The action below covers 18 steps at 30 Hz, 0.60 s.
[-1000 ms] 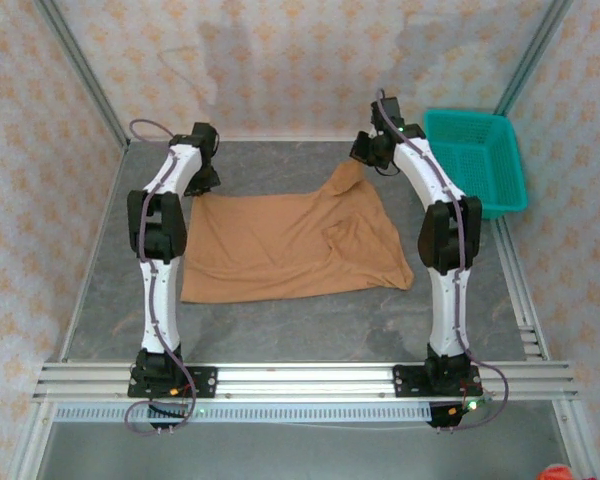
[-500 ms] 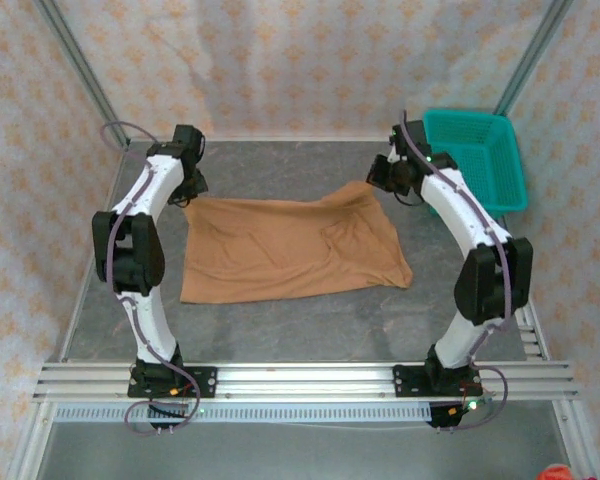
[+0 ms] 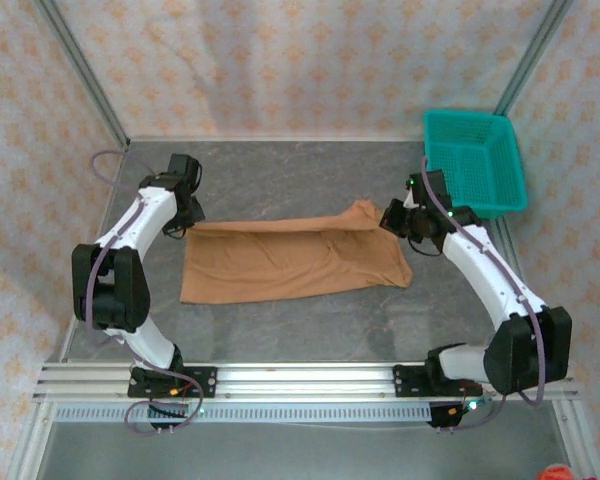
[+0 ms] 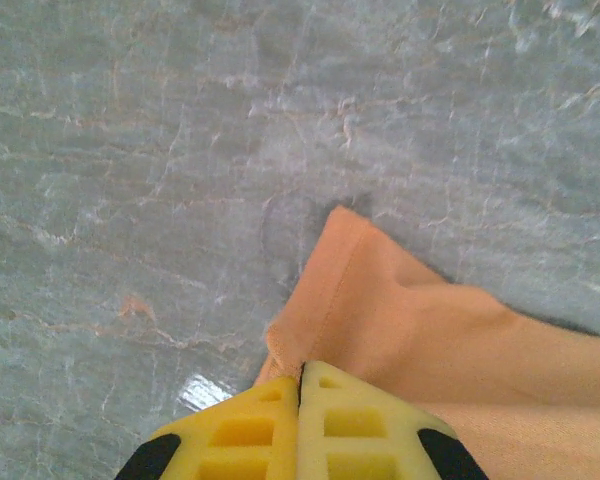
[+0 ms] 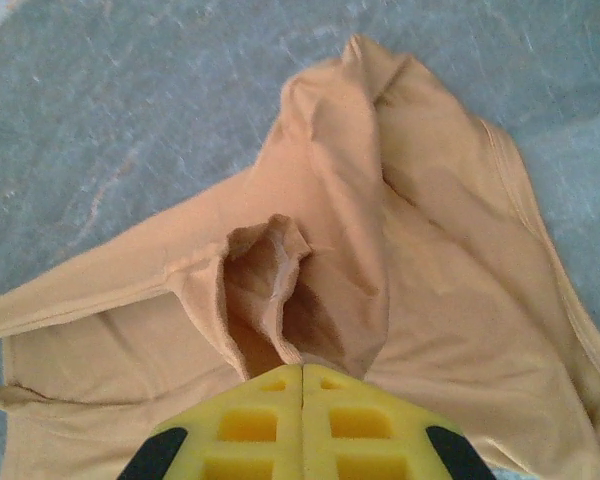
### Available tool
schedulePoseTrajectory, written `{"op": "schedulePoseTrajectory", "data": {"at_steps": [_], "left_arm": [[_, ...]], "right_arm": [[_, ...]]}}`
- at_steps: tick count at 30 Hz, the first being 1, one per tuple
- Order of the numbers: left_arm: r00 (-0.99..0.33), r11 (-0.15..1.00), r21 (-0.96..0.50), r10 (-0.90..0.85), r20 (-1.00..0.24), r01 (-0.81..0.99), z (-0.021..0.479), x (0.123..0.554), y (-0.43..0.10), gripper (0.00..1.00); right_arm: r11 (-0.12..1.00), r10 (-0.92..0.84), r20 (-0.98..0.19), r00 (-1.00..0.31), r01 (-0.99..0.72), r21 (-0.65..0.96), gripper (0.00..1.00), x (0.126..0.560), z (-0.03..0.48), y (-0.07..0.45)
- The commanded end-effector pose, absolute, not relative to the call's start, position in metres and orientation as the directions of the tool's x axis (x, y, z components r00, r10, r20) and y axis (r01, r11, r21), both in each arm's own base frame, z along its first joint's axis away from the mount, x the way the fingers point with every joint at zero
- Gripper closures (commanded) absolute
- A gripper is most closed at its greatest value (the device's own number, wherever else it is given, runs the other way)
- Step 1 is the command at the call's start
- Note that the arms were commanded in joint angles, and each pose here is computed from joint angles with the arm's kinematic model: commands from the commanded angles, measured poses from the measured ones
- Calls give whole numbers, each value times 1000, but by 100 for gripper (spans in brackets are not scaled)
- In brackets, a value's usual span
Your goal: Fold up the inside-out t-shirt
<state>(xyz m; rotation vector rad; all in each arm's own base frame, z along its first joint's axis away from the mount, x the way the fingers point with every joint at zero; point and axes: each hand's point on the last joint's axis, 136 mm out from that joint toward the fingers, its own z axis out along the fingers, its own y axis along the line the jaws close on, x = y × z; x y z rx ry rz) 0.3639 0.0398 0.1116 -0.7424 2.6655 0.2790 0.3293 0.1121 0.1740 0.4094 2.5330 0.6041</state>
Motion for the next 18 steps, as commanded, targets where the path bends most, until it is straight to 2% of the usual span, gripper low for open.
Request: {"op": "schedulePoseTrajectory", "data": {"at_steps": [1,7,8,9,10,14,16,18], "left_arm": [[-791,830,111,-469,-393,-547,100,354,39,100],[-816,829,160,-459,-350,-535,69,326,30,100],[-818,827,168,-461,-344,-537,65,321,31,100],[-822,827,176,-459,-336,-534,59,316,31,99],[-813,817,172,-477,-334,-550,55,313,31,95],[-800,805,173,-489,-347,-567,57,310,33,61],[-790,805,166,-481,-381,-570,72,318,33,56],[-779,809,153,-467,-419,-567,91,326,32,54]], "right_arm": [[847,410,-351,-842,209,488,100,317,153,110],[802,481,-241,-843,311,511,100,288,104,109],[784,497,-219,-840,327,527,99,283,96,111],[766,515,-198,-834,344,543,94,278,89,112],[757,529,-186,-828,360,545,87,273,82,111],[782,538,-218,-814,385,491,68,272,82,98],[803,528,-269,-805,370,467,62,281,97,93],[813,515,-313,-798,340,472,61,293,114,93]]}}
